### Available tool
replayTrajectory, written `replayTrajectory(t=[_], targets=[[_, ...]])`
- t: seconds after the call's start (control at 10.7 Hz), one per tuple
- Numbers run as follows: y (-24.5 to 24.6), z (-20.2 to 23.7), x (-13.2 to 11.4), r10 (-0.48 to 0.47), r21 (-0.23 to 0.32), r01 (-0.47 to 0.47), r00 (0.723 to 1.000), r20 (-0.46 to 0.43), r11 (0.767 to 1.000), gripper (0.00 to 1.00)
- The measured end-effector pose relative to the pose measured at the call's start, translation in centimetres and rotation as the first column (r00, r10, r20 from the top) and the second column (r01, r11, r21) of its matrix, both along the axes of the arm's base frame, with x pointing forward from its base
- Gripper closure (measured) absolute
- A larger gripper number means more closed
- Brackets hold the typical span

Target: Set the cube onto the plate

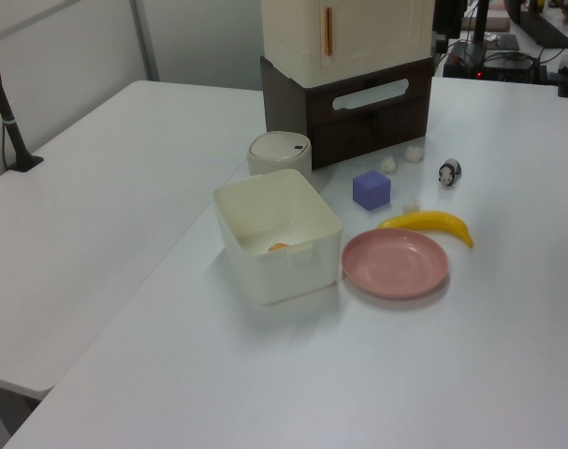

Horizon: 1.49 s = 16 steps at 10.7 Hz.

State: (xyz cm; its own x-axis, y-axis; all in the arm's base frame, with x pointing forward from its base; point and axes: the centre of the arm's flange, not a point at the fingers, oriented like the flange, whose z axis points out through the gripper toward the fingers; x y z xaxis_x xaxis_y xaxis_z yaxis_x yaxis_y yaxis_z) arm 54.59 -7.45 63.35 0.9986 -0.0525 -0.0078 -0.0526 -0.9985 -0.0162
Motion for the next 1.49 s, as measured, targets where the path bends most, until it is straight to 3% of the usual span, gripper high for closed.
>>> replayTrajectory(t=[0.19, 0.74, 1.21, 1.49], targets=[[0.0, 0.6, -0.8, 0.002, 0.004, -0.002, 1.0, -0.016, 1.0, 0.0], [-3.1, 2.5, -2.4, -0.01, 0.01, 0.01, 0.999, 0.043, 1.0, 0.0], [1.9, -4.2, 0.1, 0.076, -0.004, -0.076, 0.996, 0.041, 0.997, 0.0], [2.1, -7.8, 1.0, 0.032, -0.004, -0.032, 0.998, 0.05, 0.999, 0.0]])
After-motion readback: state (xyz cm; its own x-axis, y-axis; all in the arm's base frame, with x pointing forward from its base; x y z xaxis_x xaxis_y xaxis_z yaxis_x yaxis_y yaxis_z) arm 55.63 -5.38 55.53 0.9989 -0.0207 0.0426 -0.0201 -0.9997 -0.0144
